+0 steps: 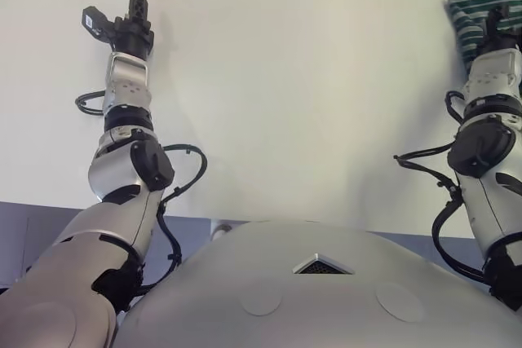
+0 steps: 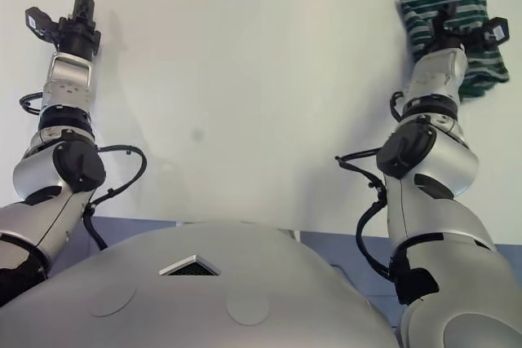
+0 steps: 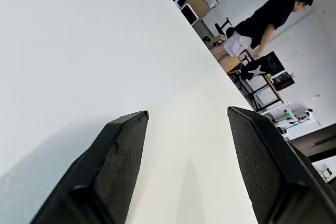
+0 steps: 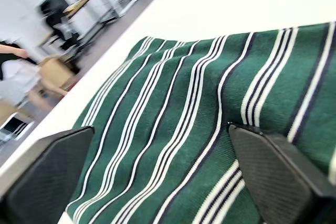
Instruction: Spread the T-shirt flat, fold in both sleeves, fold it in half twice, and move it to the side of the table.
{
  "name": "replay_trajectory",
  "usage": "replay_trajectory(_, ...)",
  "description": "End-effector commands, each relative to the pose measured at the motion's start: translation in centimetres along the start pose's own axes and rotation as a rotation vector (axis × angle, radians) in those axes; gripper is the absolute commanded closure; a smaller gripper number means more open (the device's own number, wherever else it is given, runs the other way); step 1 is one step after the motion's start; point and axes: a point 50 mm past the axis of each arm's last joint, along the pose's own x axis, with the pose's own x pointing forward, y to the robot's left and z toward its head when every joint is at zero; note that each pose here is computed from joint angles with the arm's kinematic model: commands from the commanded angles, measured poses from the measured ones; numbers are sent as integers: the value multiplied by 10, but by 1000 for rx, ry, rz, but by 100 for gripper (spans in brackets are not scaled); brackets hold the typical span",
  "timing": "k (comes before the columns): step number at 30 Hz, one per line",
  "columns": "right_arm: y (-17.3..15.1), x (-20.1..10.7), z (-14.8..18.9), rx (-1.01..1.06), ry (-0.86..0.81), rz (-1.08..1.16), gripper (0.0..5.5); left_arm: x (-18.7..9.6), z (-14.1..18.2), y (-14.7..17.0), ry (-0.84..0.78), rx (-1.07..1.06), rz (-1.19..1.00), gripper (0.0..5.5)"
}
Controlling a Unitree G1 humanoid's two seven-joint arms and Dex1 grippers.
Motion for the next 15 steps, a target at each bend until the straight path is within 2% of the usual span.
replay_trajectory(1,-15,-17,-68,49,244,-9,78,1,2,-1,-3,79,-18,273)
replay_trajectory(6,71,-13,-24,125,89,528,78,-2,2,-35,-62,254,-276,273)
replay_trajectory(8,103,-24,-14,-43,-10,750,78,-10,-4,-52,-82,308,-390,273)
replay_trajectory(10,126,-40,-19,-237,-78,922,78,-19,-13,-67,-89,348,-469,273)
replay_trajectory(12,145,-65,-40,-454,-116,1110,78,-29,-21,-80,-92,362,-528,273)
replay_trajectory(15,155,-95,-71,-579,-94,1300,78,-40,-33,-93,-69,399,-608,273)
